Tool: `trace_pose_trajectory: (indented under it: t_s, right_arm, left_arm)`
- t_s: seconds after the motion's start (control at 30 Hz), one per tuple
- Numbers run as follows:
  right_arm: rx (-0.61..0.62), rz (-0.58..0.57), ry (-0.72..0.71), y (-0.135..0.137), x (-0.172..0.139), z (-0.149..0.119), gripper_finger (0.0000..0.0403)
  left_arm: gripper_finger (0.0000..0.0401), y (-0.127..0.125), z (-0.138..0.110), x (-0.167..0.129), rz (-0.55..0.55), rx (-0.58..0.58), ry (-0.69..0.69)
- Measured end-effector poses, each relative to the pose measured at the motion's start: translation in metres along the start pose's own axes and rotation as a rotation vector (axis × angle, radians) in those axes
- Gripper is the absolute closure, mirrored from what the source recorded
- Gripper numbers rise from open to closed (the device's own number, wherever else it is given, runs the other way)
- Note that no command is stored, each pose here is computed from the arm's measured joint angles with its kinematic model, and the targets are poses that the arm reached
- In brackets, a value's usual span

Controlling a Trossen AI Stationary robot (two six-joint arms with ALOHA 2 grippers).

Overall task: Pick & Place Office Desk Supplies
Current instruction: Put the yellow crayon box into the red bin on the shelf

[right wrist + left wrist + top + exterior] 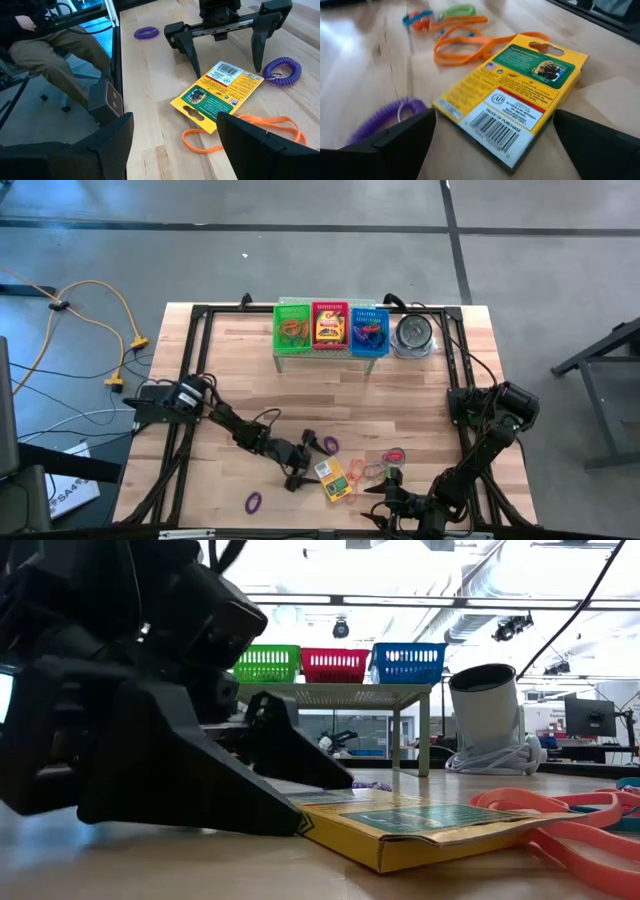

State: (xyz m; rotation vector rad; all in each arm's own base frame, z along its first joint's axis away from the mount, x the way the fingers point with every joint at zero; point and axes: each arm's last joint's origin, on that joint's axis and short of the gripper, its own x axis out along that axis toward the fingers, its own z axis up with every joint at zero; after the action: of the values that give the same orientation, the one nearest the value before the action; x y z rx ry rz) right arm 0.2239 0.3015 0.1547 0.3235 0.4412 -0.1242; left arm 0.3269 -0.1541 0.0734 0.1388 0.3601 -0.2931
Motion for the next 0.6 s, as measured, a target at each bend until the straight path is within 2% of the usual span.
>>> trace_pose_trajectory:
  t_s: [0.13, 0.3, 0.47, 0.6]
  right_arm:
    - [0.000, 0.001, 0.001, 0.000, 0.000, 0.000, 0.0129]
    - [0.000, 0.001, 0.002, 0.000, 0.000, 0.000, 0.0129]
    - [0.000, 0.001, 0.002, 0.000, 0.000, 0.000, 0.0129]
    - [-0.001, 0.001, 0.003, 0.000, 0.000, 0.000, 0.0129]
  left_arm:
    - [0.0002, -0.001, -0.006, 0.000, -0.016, -0.119, 0.073]
    - [0.0002, -0.011, -0.011, -0.003, -0.039, -0.129, 0.127]
    - [0.0002, -0.019, -0.011, -0.004, -0.046, -0.136, 0.126]
    - [0.0002, -0.021, -0.006, -0.004, -0.047, -0.163, 0.058]
